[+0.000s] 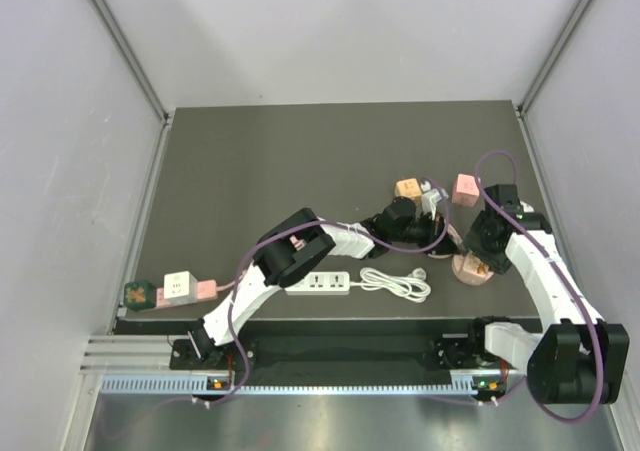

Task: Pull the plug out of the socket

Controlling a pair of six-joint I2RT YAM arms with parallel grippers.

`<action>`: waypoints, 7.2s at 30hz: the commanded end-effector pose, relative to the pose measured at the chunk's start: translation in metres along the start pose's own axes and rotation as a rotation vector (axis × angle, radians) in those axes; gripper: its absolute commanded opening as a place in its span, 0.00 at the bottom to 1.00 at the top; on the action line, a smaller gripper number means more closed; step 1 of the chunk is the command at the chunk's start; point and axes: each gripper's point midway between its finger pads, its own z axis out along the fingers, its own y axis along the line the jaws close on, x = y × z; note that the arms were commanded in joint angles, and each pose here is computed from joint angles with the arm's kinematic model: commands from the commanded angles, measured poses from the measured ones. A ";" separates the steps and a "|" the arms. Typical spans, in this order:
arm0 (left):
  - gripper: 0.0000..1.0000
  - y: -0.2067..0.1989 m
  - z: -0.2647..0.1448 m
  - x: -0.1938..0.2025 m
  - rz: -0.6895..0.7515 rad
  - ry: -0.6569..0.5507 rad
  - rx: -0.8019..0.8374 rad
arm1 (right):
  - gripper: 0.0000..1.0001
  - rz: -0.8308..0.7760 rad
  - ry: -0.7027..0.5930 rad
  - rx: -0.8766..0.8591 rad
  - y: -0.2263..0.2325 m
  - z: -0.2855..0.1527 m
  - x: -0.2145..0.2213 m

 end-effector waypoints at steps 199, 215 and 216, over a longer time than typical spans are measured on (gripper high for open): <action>0.00 -0.002 -0.204 -0.084 0.281 -0.393 -0.246 | 0.90 -0.272 -0.510 -0.241 0.189 -0.072 -0.089; 0.00 -0.032 -0.052 -0.017 0.117 -0.168 0.055 | 0.91 -0.022 -0.325 0.013 0.009 -0.062 -0.081; 0.00 -0.032 -0.047 -0.017 0.096 -0.170 0.069 | 0.91 -0.030 -0.307 0.011 0.006 -0.059 -0.079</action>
